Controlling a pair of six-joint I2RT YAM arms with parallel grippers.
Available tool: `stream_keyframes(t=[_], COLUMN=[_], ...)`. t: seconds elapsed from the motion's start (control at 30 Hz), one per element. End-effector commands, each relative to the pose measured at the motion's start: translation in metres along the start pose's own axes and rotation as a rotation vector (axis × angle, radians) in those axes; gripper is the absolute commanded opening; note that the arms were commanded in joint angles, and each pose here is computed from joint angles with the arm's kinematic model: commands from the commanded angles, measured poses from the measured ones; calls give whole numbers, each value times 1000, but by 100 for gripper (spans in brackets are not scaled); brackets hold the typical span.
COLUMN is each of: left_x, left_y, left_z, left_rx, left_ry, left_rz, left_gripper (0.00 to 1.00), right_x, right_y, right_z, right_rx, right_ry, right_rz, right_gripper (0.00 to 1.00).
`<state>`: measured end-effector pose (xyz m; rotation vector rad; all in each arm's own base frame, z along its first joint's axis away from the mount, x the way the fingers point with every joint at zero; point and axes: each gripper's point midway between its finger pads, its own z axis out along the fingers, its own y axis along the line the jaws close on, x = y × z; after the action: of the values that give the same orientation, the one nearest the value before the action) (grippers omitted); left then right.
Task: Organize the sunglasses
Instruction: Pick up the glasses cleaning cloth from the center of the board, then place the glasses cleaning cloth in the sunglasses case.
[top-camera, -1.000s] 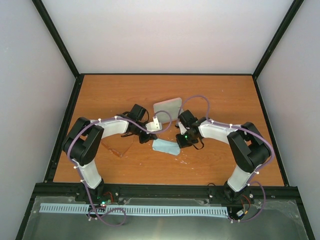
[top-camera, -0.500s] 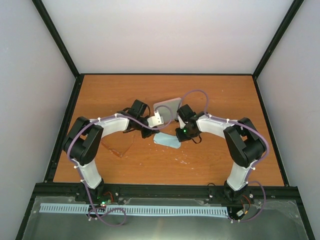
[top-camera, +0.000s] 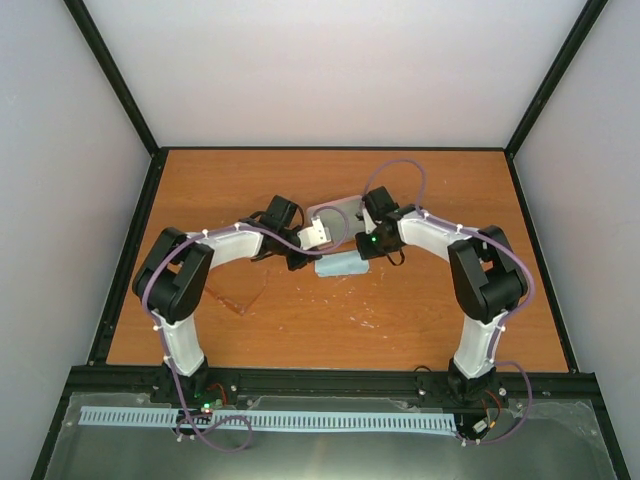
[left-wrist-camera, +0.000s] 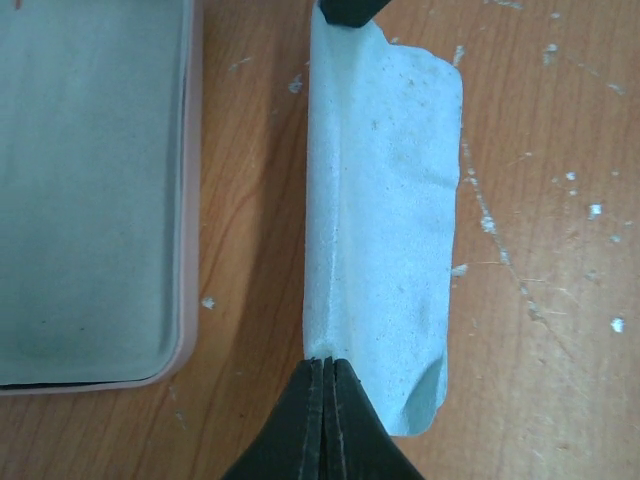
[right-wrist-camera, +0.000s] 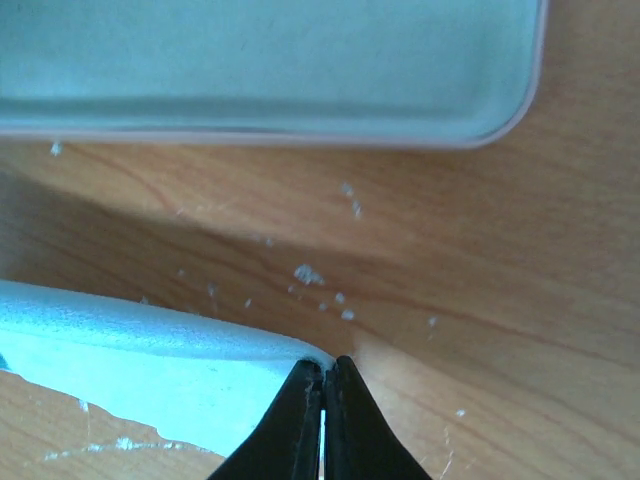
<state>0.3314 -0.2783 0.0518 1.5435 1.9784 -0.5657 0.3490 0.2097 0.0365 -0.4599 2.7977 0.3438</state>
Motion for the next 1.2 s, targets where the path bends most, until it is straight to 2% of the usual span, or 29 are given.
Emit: stream_keyframes(t=[0.0, 0.53, 1.17], left_x=[-14, -35, -39], left_y=[31, 71, 85], left_z=[-2, -12, -8], left_rx=[-101, -182, -192], left_ry=[-30, -108, -130], left_rz=[4, 0, -11], left_gripper=[1, 1, 1], right_x=[-11, -62, -88], right_y=[-5, -13, -26], right_z=[2, -4, 0], right_rx=[12, 31, 41], right_ry=[6, -32, -45], right_rz=[-22, -55, -57], right_gripper=[3, 3, 3])
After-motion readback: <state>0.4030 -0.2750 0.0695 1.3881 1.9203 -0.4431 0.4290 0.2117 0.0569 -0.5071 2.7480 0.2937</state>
